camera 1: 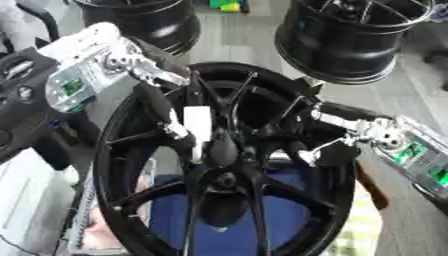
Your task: Pull the pin out of the wheel hub.
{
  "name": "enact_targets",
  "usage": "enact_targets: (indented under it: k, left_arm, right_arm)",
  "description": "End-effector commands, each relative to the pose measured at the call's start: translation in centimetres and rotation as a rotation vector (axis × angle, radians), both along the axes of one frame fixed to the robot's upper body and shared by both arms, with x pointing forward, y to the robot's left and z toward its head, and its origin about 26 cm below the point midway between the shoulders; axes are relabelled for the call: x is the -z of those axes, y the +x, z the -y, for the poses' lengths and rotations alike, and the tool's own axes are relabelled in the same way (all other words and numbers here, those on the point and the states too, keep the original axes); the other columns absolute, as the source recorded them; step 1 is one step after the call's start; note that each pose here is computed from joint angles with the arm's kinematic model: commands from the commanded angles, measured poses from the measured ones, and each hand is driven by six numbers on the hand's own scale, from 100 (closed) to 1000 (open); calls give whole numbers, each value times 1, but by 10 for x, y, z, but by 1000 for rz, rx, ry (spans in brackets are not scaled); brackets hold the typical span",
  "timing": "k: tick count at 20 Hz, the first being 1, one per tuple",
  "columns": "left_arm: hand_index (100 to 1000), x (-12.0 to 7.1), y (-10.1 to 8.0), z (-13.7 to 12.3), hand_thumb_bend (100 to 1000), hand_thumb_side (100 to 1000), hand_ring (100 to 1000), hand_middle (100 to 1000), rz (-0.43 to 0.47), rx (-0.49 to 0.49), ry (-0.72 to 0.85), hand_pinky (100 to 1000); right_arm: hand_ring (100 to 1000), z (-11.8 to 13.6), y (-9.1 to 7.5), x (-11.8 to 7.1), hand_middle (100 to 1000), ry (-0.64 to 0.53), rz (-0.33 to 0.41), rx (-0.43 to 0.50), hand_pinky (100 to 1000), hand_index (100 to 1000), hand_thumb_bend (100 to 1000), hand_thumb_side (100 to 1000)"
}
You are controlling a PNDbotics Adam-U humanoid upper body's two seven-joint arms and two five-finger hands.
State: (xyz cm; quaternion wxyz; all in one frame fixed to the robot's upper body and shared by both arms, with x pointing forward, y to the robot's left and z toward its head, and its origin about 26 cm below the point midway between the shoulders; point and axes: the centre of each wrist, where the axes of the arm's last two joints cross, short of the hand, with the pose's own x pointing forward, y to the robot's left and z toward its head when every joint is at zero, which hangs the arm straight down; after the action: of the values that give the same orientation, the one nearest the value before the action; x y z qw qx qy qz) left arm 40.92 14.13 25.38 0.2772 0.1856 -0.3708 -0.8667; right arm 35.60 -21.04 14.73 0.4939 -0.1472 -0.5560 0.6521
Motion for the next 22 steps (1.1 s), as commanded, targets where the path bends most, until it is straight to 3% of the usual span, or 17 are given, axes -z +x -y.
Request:
enact_targets:
  k: [1,11,22]
  left_arm:
    - [853,-9,1,-1,566,693,872,758,36,0,8,882]
    - [848,-19,-7,13,537,694,859,734,39,12,-32,882]
    - [760,-20,-7,18,502,620,758,592,50,3,-30,843]
  right_arm:
    - [699,2,1,-5,617,-8,13,3,800,709,100,195]
    - [699,0,0,-5,617,-1,14,1,799,708,100,195]
    - [699,-2,0,-5,617,5,15,-2,799,709,100,197]
